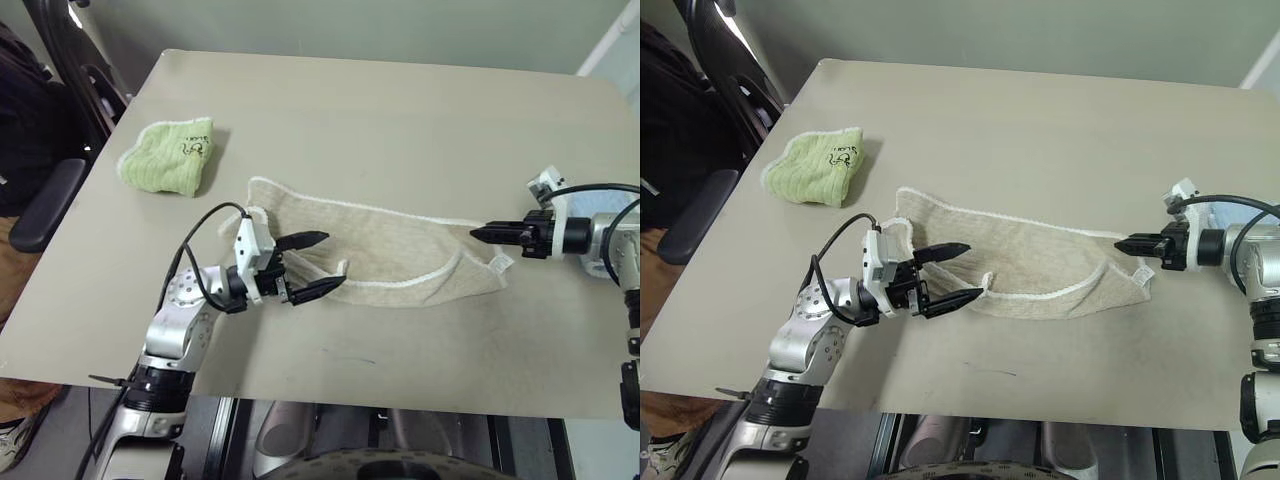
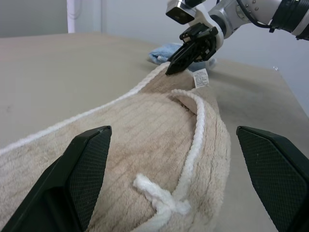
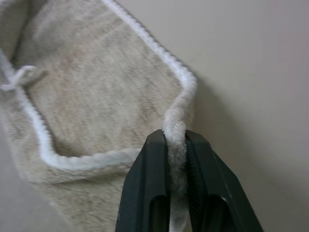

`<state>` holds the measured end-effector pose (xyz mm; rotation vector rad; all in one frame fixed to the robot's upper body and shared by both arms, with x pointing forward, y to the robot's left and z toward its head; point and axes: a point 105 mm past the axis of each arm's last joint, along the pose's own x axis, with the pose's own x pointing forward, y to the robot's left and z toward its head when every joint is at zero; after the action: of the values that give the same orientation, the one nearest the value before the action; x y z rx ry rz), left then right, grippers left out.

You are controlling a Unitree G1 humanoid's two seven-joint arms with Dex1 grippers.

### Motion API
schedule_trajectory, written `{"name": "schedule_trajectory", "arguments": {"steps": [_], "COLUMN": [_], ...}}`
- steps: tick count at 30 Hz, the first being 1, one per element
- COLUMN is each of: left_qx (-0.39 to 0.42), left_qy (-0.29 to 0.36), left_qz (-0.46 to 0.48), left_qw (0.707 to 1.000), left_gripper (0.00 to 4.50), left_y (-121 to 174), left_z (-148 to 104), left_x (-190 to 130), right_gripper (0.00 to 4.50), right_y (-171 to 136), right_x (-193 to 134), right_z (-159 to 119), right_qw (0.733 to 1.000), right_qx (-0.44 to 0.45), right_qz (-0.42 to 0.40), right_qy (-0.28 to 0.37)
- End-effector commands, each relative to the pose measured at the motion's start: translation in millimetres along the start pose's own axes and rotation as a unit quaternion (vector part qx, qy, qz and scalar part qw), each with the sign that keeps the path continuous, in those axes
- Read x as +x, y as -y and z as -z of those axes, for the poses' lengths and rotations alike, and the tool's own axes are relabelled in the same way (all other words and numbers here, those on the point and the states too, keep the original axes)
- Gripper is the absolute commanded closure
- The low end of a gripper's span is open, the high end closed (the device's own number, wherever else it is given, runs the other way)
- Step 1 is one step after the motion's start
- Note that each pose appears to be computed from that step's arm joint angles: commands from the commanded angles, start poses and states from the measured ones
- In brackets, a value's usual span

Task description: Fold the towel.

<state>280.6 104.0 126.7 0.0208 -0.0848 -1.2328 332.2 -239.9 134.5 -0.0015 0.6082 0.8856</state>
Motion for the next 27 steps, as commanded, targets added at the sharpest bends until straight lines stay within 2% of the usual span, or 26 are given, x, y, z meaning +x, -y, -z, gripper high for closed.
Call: {"name": "schedule_trajectory", "arguments": {"steps": [1,9,14,22,27], "left_qx": [0.014,0.017,0.014,0.039,0.089], "left_qy": [0.011,0.01,0.028,0.05,0.026], "left_qz": [0.005,0.005,-0.013,-0.102,-0.151], "left_qw": [1.0,1.0,0.999,0.993,0.984], "left_gripper": [0.0,0.0,0.0,0.0,0.0], "left_y": [1,0,-8,-63,-102], "left_z": [-9,-10,-17,-43,-52], "left_x": [3,3,4,0,-16], "right_gripper": [4.49,4.49,4.49,4.49,4.49], "right_y": [-8,-3,-8,-43,-69], "right_x": [-4,-3,-15,-27,-45], "right_z": [-9,-6,-31,-64,-96], "right_qw": [1.0,1.0,0.995,0.986,0.971], "right_qx": [-0.014,-0.03,-0.089,-0.154,-0.215], "right_qz": [-0.015,0.004,0.025,0.01,0.011], "right_qy": [0.009,0.002,0.033,0.068,0.105]}}
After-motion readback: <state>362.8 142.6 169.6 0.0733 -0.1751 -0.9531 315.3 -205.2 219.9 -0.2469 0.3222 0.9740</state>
